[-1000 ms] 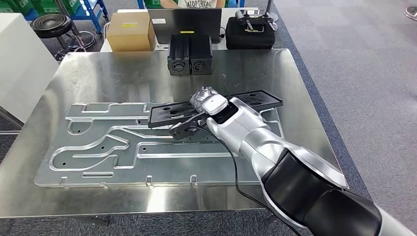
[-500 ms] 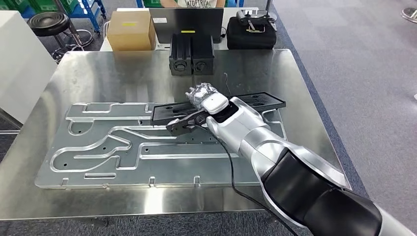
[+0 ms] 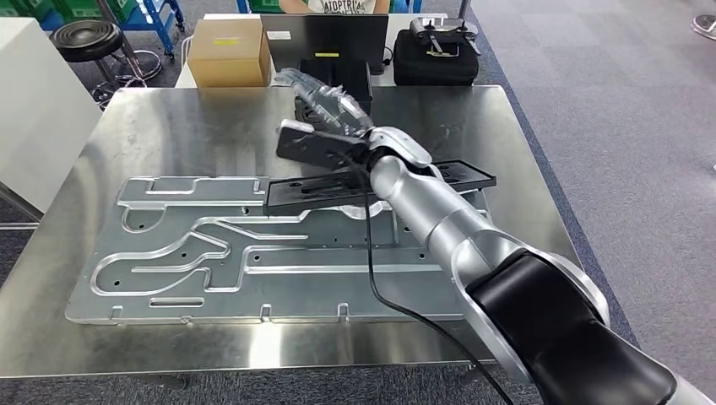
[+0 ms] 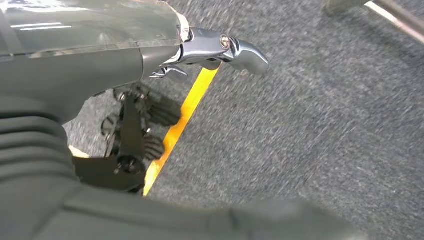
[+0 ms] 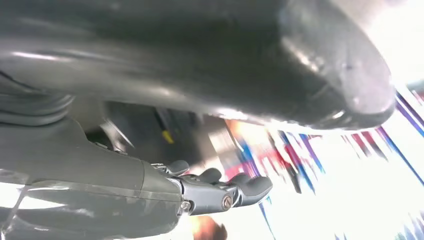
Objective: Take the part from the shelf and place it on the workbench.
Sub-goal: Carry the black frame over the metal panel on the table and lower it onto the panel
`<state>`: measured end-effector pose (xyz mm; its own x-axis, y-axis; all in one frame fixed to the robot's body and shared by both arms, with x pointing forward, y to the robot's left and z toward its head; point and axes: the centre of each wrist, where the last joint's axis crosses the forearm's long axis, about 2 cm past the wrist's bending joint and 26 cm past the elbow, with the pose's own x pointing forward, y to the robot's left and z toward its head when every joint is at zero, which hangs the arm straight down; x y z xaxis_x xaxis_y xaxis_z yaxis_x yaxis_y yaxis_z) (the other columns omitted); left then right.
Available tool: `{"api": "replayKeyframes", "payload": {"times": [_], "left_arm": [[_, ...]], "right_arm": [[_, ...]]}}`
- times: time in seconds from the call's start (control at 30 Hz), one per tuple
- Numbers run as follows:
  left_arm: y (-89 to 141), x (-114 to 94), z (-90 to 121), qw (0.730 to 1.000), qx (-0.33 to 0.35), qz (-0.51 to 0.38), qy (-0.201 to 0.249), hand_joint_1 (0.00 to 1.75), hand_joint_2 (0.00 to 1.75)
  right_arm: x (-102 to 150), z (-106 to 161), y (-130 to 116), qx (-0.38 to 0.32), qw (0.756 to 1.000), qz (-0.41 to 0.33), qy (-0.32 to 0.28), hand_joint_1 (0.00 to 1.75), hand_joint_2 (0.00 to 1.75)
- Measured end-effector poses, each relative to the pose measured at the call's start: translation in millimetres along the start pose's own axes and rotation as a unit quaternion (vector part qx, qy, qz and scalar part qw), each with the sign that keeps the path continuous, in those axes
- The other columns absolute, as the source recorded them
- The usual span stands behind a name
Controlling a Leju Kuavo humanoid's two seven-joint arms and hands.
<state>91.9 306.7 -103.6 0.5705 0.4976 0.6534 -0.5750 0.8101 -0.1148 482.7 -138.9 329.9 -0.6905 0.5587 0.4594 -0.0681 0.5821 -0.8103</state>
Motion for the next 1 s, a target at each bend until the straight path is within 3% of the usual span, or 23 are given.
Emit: {"api": "replayKeyframes", "payload": {"times": [0.1,0.2,0.3,0.4,0.53,0.63,0.77,1.0], "left_arm": [[5,-6,3,1.000,0.006,0.007,-0.003,0.00,0.00],[13,-12,8,1.000,0.016,0.014,-0.007,0.00,0.00],[23,-21,14,0.999,0.030,0.023,-0.010,0.00,0.00],[32,-29,20,0.998,0.047,0.030,-0.008,0.00,0.00],[37,-31,23,0.997,0.065,0.040,-0.006,0.00,0.00],[38,-30,22,0.996,0.071,0.048,-0.007,0.00,0.00],[38,-29,21,0.996,0.075,0.053,-0.009,0.00,0.00],[36,-25,18,0.995,0.076,0.056,-0.012,0.00,0.00]], "right_arm": [[-9,20,-23,-0.154,0.986,-0.048,-0.039,0.00,0.00],[-19,60,-50,-0.297,0.951,-0.042,-0.071,0.00,0.00],[-27,134,-68,-0.440,0.892,0.003,-0.103,0.00,0.00],[-21,212,-80,-0.538,0.833,0.045,-0.119,0.00,0.00],[2,300,-76,-0.590,0.795,0.103,-0.097,0.00,0.00],[19,340,-69,-0.601,0.784,0.138,-0.075,0.00,0.00],[34,367,-60,-0.595,0.787,0.152,-0.058,0.00,0.00],[45,379,-60,-0.593,0.787,0.160,-0.060,0.00,0.00]]}}
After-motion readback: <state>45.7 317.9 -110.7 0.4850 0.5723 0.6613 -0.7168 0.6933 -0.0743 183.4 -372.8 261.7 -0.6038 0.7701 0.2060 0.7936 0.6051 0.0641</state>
